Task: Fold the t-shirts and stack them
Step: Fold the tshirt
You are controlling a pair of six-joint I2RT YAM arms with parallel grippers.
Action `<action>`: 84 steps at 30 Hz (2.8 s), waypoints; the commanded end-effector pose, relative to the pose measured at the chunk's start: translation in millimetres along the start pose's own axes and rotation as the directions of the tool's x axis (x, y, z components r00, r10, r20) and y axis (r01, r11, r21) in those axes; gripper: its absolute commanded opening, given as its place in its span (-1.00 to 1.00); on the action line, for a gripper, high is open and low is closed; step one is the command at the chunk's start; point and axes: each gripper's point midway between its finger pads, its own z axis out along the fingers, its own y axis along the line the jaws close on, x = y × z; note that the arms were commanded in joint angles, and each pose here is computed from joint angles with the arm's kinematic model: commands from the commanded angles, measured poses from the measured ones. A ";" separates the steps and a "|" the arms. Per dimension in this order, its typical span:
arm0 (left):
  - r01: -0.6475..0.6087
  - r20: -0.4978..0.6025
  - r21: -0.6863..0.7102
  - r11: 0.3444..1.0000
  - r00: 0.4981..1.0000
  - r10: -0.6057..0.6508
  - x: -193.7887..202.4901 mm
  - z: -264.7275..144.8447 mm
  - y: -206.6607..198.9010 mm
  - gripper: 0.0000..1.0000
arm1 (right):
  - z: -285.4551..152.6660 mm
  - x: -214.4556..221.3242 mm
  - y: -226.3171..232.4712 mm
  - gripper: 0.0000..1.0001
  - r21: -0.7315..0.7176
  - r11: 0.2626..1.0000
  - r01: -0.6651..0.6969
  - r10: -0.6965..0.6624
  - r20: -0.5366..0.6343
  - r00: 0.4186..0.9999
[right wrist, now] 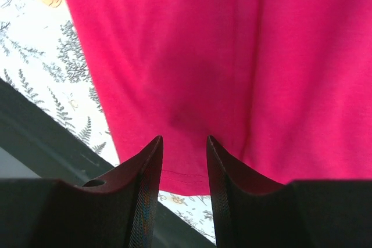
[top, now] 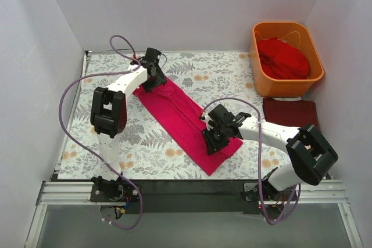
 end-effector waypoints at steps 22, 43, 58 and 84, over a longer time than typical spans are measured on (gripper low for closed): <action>0.075 0.132 0.025 0.997 0.988 -0.077 -53.5 -18.4 23.7 0.17 | -11.7 -11.7 111.9 -0.16 -0.279 0.944 0.176 -0.182 0.005 0.983; 0.085 0.127 0.026 0.996 0.988 -0.088 -78.6 29.8 37.4 -0.11 | 1.4 -25.4 74.2 -0.17 -0.189 0.975 0.116 -0.106 0.064 0.992; 0.035 0.067 -0.054 0.998 0.997 -0.031 -58.2 62.7 53.3 -0.52 | 3.4 -21.4 71.8 -0.17 -0.184 0.977 0.106 -0.096 0.060 0.994; 0.038 0.151 -0.173 0.984 0.988 -0.011 -89.2 53.1 82.0 -0.38 | 18.9 0.4 60.7 -0.17 -0.167 0.983 0.079 -0.083 -0.017 0.996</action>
